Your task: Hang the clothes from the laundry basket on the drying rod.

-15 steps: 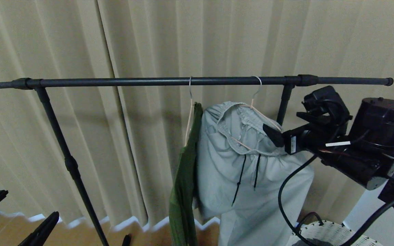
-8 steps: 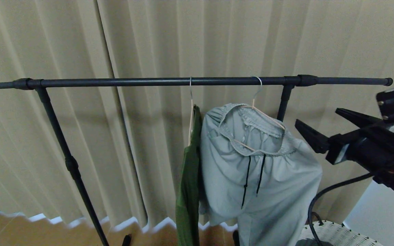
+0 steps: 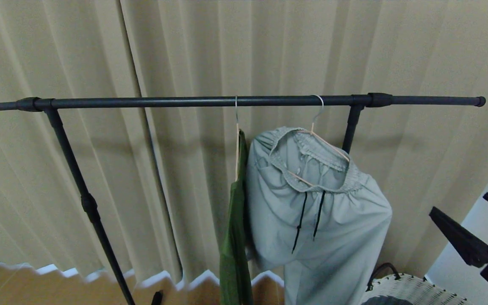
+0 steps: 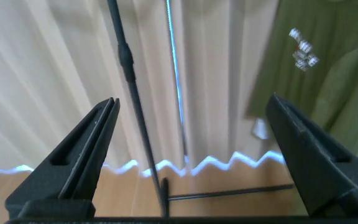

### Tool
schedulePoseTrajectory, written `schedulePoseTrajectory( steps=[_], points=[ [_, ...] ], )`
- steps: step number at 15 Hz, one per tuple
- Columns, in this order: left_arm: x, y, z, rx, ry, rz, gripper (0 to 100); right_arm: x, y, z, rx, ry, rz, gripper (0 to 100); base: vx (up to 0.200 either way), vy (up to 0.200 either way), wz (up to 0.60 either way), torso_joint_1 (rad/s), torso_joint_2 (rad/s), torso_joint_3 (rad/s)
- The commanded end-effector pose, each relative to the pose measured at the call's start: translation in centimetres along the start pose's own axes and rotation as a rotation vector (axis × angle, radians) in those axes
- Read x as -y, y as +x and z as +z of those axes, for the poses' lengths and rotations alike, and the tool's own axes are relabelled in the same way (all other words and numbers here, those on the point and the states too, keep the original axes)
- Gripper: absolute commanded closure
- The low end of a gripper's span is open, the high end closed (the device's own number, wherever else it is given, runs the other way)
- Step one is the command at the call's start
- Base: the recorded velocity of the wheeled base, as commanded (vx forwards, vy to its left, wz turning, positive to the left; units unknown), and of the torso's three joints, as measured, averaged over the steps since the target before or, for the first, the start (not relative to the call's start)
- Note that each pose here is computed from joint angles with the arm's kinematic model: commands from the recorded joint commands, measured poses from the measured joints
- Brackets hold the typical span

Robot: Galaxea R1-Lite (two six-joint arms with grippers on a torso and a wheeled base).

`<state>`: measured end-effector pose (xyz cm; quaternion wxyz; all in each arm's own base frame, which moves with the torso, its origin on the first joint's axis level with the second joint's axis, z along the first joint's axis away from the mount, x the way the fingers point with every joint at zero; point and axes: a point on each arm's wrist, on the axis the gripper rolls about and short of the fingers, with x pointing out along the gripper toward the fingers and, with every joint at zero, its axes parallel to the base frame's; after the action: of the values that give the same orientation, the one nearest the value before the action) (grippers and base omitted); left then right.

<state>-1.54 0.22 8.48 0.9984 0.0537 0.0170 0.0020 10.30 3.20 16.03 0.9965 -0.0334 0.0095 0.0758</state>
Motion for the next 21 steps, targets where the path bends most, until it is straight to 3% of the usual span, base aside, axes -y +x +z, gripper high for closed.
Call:
schedulePoseTrajectory(
  steps=[1, 3, 4, 6, 9, 12, 16, 17, 19, 20, 21],
  points=[
    [0.0, -0.1, -0.1, 0.013, -0.021, 0.005, 0, 1.0, -2.9, -1.8, 0.002, 0.016, -0.065, 0, 0.000, 0.000, 0.00, 0.000, 0.00, 0.000],
    [0.0, -0.1, -0.1, 0.023, -0.064, 0.001, 0, 1.2, -4.3, -2.8, -0.045, 0.072, -0.090, 0, 0.000, 0.000, 0.00, 0.000, 0.00, 0.000],
    [0.1, -0.1, -0.3, -0.003, -0.113, -0.003, 0, 1.5, -5.1, -3.5, -0.093, 0.095, -0.136, 0, 0.000, 0.000, 0.00, 0.000, 0.00, 0.000],
    [0.1, -0.1, -0.3, -0.003, -0.121, 0.000, 0, 1.7, -6.7, -4.7, -0.143, 0.116, -0.182, 0, 0.000, 0.000, 0.00, 0.000, 0.00, 0.000],
    [0.1, -0.1, -0.3, -0.003, -0.118, -0.001, 0, 1.6, -10.3, -7.8, -0.244, 0.111, -0.251, 0, 0.000, 0.000, 0.00, 0.000, 0.00, 0.000],
    [0.1, -0.1, -0.3, -0.004, -0.118, -0.001, 0, 1.5, -12.1, -7.8, -0.227, 0.111, -0.263, 0, 0.000, 0.000, 0.00, 0.000, 0.00, 0.000],
    [0.1, -0.1, -0.3, -0.004, -0.118, -0.001, 0, 1.3, -13.0, -8.1, -0.130, 0.118, -0.317, 0, 0.000, 0.000, 0.00, 0.000, 0.00, 0.000],
    [0.1, -0.1, -0.3, -0.004, -0.118, -0.001, 0, 1.1, -13.6, -8.3, -0.060, 0.127, -0.363, 0, 0.000, 0.000, 0.00, 0.000, 0.00, 0.000],
    [0.1, -0.1, -0.3, -0.004, -0.118, -0.001, 0, 1.2, -13.6, -8.3, -0.058, 0.131, -0.416, 0, 0.000, 0.000, 0.00, 0.000, 0.00, 0.000],
    [0.1, -0.1, -0.3, -0.003, -0.118, -0.001, 0, 1.2, -13.6, -8.3, -0.053, 0.130, -0.406, 0, 0.000, 0.000, 0.00, 0.000, 0.00, 0.000],
    [0.1, -0.1, -0.3, -0.004, -0.118, -0.001, 0, 1.0, -13.5, -8.3, -0.053, 0.132, -0.321, 0, 0.000, 0.000, 0.00, 0.000, 0.00, 0.000]
  ],
)
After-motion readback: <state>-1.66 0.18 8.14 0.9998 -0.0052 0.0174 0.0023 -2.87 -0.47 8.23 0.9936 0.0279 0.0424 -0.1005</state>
